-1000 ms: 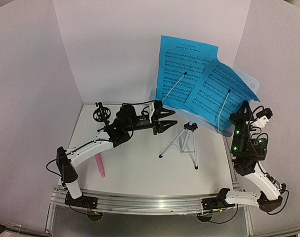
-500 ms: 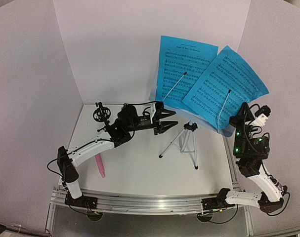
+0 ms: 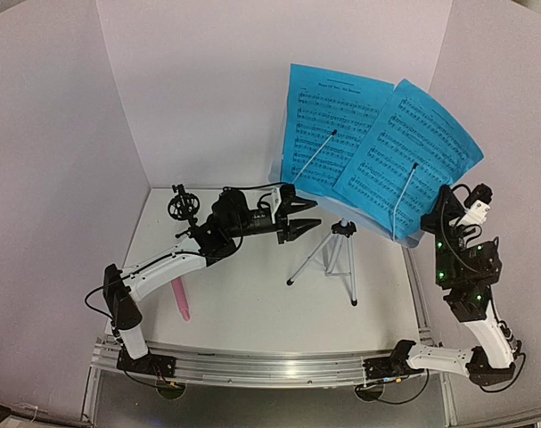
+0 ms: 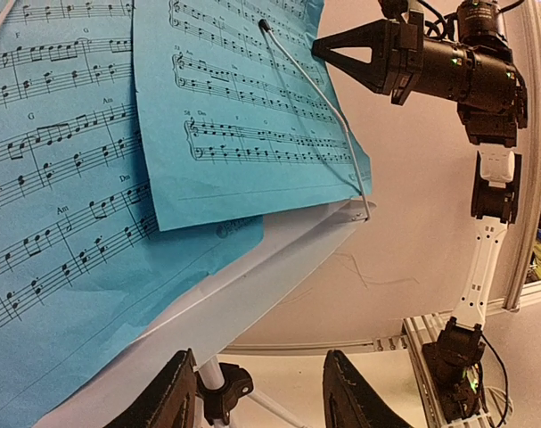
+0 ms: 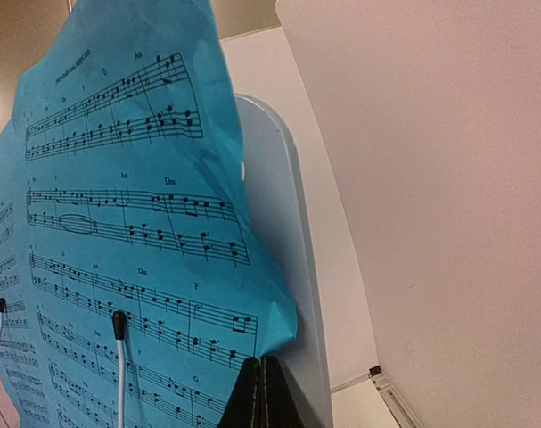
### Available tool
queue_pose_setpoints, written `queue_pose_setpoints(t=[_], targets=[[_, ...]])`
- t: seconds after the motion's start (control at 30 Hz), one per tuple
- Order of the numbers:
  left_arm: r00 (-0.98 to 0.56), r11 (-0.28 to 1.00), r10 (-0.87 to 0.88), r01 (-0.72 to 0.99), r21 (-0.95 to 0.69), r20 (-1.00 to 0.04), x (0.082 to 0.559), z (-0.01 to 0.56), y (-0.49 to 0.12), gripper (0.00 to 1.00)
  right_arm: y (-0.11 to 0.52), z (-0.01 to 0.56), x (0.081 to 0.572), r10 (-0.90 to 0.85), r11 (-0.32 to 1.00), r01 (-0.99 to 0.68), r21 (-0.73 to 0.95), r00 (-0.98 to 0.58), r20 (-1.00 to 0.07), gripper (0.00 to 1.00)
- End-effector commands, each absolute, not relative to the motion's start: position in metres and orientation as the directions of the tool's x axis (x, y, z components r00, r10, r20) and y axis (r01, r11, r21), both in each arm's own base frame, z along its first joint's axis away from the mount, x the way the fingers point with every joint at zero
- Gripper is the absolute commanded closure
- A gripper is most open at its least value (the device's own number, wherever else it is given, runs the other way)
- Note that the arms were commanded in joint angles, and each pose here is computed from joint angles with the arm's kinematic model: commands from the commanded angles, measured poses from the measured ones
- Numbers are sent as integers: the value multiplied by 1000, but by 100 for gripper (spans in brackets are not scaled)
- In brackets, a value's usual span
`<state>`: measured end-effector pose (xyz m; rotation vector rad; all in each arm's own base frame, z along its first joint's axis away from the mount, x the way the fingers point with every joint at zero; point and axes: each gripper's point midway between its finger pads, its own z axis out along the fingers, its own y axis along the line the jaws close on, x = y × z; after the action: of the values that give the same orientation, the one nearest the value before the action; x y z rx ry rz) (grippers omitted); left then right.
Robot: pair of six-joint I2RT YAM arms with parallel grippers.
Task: Set up the instrument practice props
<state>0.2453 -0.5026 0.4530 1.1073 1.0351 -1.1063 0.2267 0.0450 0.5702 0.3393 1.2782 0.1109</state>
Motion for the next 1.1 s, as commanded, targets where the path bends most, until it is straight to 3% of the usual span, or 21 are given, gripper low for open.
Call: queue_pose_setpoints(t=[0.0,0.43,0.7,1.07], targets=[[233,95,-234,972,216,-944,236,489,-498,52,45,565,225,236,960,90,266,256,-937,100],[263,52,-260,965,258,-929,227,496,-506,49,56,569,223,133,990,27,140,195,-972,100],[265,51,-274,964,262,-924,231,496,-523,40,59,580,221,41,999,13,44,187,-982,100],[272,62,-266,962,265,-925,236,487,-537,39,53,583,216,21,1000,17,25,192,-981,100]])
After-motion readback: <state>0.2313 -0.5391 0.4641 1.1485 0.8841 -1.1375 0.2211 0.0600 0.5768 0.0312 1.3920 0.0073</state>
